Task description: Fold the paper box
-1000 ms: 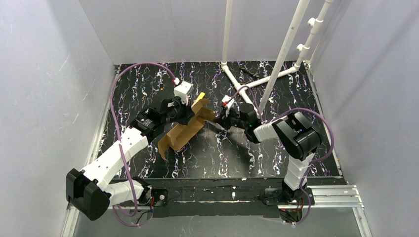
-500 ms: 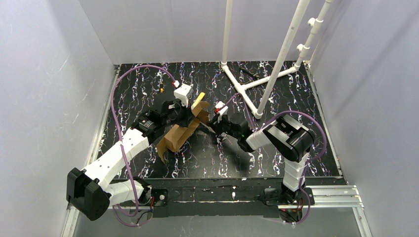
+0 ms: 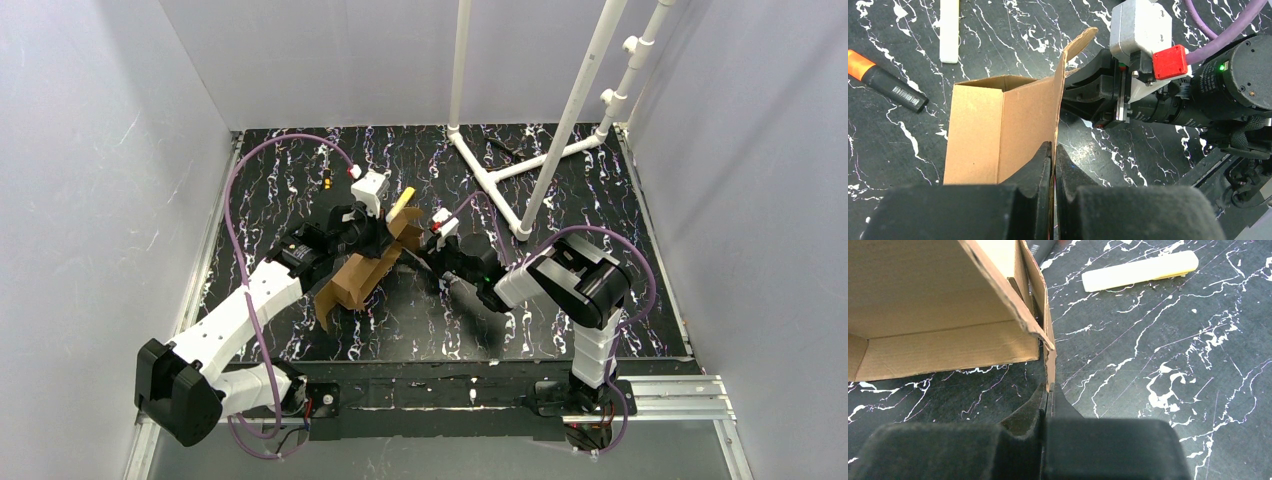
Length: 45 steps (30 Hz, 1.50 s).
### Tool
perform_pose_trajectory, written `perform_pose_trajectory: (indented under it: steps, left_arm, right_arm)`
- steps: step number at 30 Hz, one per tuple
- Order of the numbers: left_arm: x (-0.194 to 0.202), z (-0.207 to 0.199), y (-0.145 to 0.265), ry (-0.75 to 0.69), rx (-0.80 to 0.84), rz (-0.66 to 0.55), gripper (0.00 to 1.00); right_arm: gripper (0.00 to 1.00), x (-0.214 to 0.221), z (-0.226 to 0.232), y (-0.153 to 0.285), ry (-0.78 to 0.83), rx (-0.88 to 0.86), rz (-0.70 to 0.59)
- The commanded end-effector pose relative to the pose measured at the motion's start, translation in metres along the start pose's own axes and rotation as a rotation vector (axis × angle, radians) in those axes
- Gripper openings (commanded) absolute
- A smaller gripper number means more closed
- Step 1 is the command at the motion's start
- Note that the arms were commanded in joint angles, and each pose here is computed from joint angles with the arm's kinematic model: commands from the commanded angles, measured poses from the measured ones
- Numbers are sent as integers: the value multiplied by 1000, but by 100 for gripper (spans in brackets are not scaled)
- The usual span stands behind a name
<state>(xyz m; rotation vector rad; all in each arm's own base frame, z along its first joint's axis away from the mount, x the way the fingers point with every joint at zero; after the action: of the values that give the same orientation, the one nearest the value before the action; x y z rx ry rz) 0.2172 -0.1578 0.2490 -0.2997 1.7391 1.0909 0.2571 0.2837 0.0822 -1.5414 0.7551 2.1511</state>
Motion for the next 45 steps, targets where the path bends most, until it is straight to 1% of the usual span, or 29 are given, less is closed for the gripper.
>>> perform_pose_trajectory:
  steps: [1, 11, 13, 17, 23, 25, 28, 32, 38, 40, 45]
  left_arm:
    - [5, 2, -1, -8, -29, 37, 0]
    - [-4, 4, 1, 50, -89, -22, 0]
    - [-3, 4, 1, 62, -95, -26, 0]
    - [-4, 5, 5, 62, -114, -45, 0]
    - [-7, 4, 13, 51, -113, -104, 0]
    - [-5, 5, 10, 42, -114, -84, 0]
    - [1, 6, 2, 41, -116, -16, 0]
    - [4, 7, -2, 37, -117, 22, 0]
    - [4, 6, -5, 15, -112, 45, 0]
    - [4, 9, -5, 7, -143, 51, 0]
    - [0, 9, -1, 2, -170, 33, 0]
  right_arm:
    - [1, -9, 5, 0, 5, -7, -68]
    - [3, -7, 9, 0, 17, -2, -68]
    - [3, -7, 8, -1, 4, 38, -69]
    - [3, -7, 8, -3, 0, 37, -62]
    - [4, -8, 9, -5, 5, 41, -61]
    - [5, -8, 9, -5, 10, 37, -58]
    - [6, -9, 9, -5, 19, 30, -52]
    - [7, -9, 9, -7, 26, 24, -44]
    - [10, -8, 11, -9, 33, 10, -35]
    - [11, -8, 12, -9, 37, 7, -33]
    - [11, -9, 13, -8, 47, 2, -34]
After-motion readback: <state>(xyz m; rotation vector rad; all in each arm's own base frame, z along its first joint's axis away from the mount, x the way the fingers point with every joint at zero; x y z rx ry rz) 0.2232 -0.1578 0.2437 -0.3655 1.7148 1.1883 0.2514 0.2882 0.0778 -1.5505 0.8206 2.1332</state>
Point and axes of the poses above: each gripper's point midway between its finger pads, its own y axis back along the fingers, its own z axis along the line the jaws close on, x = y × z, the point moved 10 cm from there along y, back along the fingers, and after that the axes turned 11 degrees about -y, right-handed, at the moved point
